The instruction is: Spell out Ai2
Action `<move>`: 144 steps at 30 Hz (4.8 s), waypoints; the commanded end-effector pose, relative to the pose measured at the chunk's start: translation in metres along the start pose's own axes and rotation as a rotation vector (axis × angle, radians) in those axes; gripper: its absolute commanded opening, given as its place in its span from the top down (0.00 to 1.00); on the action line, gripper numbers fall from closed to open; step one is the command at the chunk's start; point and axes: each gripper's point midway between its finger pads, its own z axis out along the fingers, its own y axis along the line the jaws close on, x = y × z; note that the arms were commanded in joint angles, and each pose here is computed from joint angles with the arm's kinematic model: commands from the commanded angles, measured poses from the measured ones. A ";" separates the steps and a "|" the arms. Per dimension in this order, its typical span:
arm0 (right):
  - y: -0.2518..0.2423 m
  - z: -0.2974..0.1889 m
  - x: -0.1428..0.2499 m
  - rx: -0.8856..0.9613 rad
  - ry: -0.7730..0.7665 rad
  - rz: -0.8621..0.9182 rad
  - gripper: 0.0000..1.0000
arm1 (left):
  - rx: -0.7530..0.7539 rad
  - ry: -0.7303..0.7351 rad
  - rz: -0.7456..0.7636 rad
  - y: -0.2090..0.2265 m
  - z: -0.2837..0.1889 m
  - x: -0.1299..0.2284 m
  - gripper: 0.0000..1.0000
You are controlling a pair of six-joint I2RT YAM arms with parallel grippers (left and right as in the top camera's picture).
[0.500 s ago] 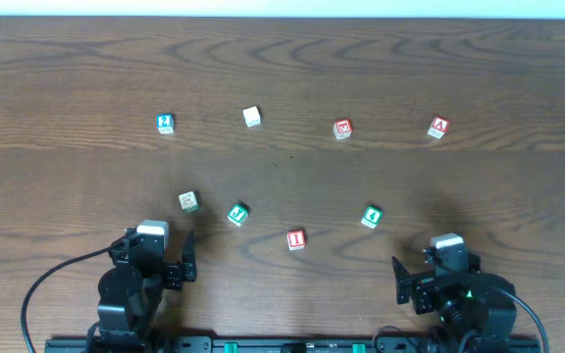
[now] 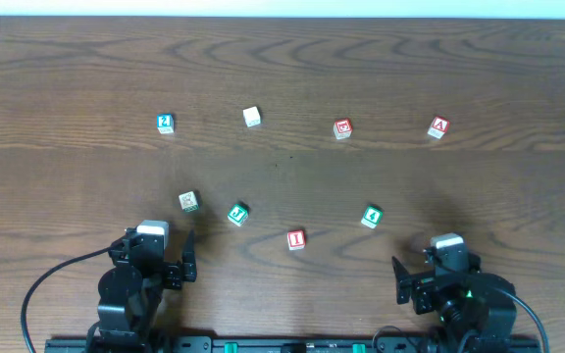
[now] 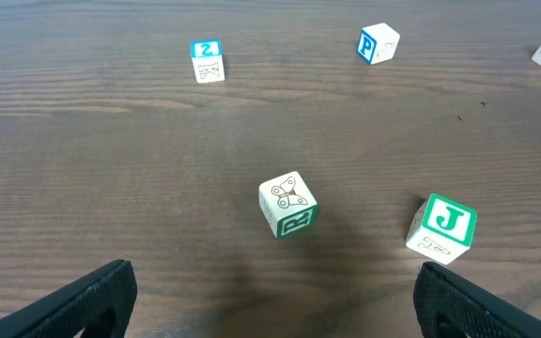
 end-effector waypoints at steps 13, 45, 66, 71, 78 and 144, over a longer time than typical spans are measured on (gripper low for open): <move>0.001 0.003 0.005 -0.007 0.009 0.024 0.01 | -0.022 0.000 0.011 0.004 0.002 0.002 0.05; 0.001 0.003 0.005 -0.007 0.009 0.024 0.01 | -0.022 0.000 0.011 0.004 0.002 0.002 0.05; 0.077 -0.026 -0.062 -0.592 -0.012 0.984 0.01 | -0.022 0.000 0.011 0.004 0.002 0.002 0.05; 0.080 -0.030 -0.067 -0.626 -0.019 0.979 0.01 | -0.022 0.000 0.011 0.004 0.002 0.002 0.05; 0.101 -0.062 -0.128 -0.884 -0.181 0.764 0.01 | -0.022 0.000 0.011 0.004 0.002 0.002 0.05; 0.205 0.117 0.008 -0.059 0.693 -0.079 0.32 | -0.022 0.000 0.011 0.004 0.002 0.002 0.05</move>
